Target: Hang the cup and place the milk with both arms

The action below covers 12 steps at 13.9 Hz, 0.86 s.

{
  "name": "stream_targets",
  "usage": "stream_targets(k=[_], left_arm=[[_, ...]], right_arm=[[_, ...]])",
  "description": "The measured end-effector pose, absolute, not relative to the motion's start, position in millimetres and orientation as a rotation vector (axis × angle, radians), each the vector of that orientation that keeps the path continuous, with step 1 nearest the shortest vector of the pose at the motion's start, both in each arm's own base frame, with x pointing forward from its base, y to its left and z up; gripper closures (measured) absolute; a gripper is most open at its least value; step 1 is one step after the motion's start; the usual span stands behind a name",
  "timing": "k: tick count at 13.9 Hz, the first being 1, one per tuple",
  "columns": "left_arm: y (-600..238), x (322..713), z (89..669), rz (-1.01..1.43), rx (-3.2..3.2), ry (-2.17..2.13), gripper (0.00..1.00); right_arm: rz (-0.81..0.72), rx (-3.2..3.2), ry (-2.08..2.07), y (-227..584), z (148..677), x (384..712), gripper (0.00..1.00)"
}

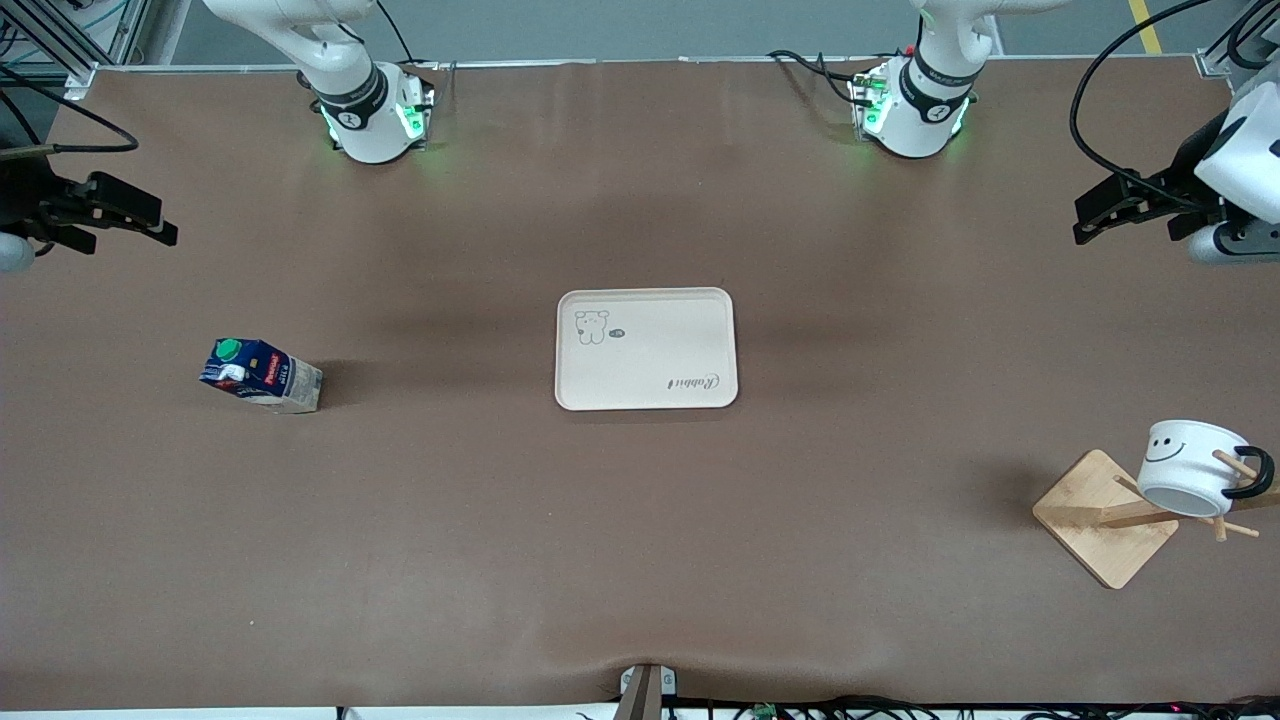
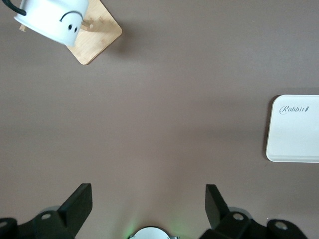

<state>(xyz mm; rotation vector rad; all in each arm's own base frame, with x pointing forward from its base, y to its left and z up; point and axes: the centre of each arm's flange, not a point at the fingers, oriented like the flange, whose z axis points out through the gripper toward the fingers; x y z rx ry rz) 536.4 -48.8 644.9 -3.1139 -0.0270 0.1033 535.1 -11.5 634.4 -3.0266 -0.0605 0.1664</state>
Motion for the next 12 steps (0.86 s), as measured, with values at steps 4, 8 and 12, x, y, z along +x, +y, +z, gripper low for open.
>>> stream_targets(k=[4, 8, 12], left_arm=[[-48.7, 537.3, 645.7, 0.093, -3.115, -0.027, 0.0], [-48.7, 537.7, 645.0, 0.095, -3.115, -0.027, 0.0], [-48.7, 537.7, 645.0, 0.094, -3.115, -0.027, 0.0]], right_arm=[[0.168, -3.027, -0.064, -10.7, 634.1, 535.0, 0.0], [0.177, -3.1, -0.073, -13.9, 633.3, 535.0, 0.0], [0.188, -3.125, -0.087, -10.7, 631.1, 535.0, 0.0]])
